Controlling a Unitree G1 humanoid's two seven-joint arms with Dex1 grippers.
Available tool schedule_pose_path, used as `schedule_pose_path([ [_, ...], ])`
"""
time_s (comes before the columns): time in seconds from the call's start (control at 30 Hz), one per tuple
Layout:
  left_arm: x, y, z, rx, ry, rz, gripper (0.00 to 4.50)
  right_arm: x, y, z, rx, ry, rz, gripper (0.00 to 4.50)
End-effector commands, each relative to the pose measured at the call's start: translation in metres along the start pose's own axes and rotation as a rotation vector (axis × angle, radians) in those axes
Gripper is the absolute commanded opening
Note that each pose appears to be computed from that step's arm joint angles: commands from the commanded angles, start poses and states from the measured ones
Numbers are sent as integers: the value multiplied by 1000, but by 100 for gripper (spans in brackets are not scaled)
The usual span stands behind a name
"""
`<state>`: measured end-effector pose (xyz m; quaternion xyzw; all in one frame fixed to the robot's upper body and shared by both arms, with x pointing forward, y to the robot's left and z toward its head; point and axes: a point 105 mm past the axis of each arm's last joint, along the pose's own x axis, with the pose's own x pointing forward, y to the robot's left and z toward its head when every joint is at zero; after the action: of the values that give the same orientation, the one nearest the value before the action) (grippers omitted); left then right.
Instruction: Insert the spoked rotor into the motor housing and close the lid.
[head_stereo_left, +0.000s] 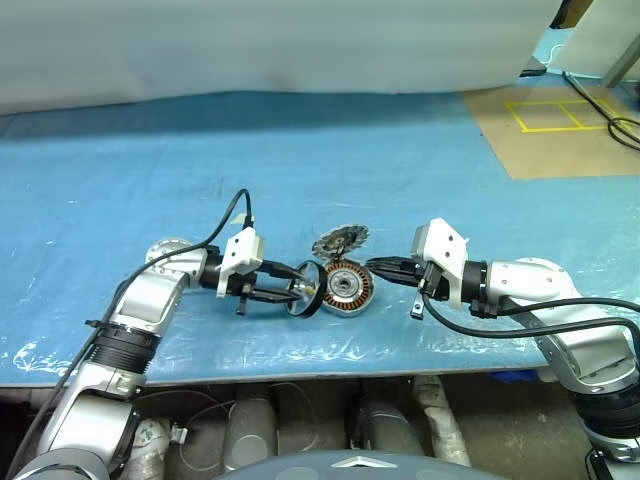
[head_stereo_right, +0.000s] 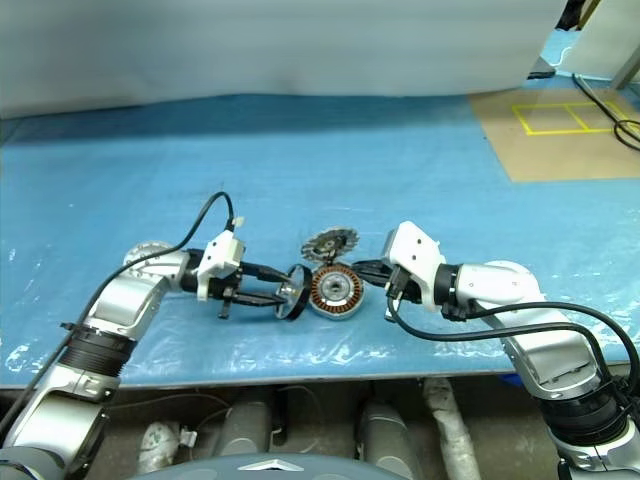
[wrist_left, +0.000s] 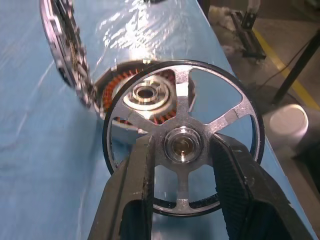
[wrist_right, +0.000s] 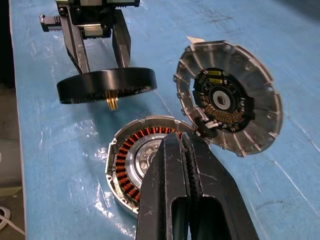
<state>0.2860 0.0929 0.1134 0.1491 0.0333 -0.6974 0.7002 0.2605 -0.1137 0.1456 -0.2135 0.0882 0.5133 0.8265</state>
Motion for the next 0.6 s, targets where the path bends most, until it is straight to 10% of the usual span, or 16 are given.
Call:
schedule_pose_path([
  [0.03, 8, 1, 17, 49, -67, 1, 134, -5, 1, 10, -36, -21, -10, 0],
  [0.6, 39, 27, 16, 78, -34, 65, 134, -8, 6, 8, -29, 0, -45, 0],
])
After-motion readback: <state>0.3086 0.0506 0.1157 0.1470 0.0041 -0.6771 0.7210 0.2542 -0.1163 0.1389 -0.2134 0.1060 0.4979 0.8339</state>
